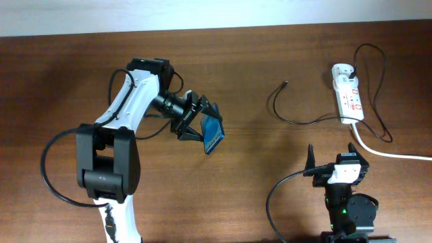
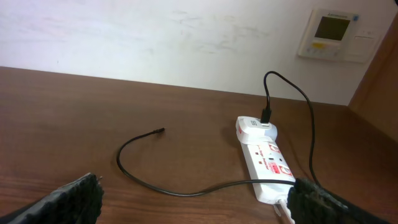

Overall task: Plug charger to phone and switch on socket
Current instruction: 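Lift the phone upright with the left gripper and raise it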

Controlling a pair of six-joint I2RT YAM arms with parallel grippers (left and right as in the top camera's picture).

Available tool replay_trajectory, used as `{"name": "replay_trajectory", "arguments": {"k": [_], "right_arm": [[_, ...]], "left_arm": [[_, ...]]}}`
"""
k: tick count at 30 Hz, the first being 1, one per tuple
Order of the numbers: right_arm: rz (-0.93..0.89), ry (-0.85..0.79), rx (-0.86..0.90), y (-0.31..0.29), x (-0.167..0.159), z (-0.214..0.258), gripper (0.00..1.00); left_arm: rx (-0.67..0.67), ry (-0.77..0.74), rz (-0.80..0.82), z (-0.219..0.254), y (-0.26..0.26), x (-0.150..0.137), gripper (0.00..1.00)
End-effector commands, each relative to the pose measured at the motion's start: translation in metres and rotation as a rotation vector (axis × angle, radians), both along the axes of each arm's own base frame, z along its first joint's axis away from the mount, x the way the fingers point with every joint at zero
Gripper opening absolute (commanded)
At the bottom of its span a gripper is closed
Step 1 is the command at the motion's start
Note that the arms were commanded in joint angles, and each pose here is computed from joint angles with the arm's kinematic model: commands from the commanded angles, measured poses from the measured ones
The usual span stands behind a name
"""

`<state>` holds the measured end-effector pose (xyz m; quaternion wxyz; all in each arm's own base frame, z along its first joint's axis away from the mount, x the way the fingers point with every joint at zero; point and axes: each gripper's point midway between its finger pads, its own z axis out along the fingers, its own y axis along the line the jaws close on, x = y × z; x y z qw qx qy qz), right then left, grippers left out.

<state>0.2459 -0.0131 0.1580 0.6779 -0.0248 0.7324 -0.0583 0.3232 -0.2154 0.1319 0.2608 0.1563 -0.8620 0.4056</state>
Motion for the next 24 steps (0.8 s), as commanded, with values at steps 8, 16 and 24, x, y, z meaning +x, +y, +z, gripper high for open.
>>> {"name": "replay_trajectory", "arguments": {"k": [8, 16, 24], "right_arm": [[0.006, 0.003, -0.002, 0.001, 0.000, -0.002, 0.99], [0.006, 0.003, -0.002, 0.001, 0.000, -0.002, 0.99], [0.005, 0.003, -0.003, 0.001, 0.000, -0.002, 0.99]], "left_arm": [[-0.197, 0.042, 0.057, 0.035, -0.019, 0.007, 0.55], [-0.267, 0.072, 0.082, 0.047, -0.024, 0.009, 0.55], [-0.274, 0.072, 0.084, 0.048, -0.025, 0.009, 0.55]]}}
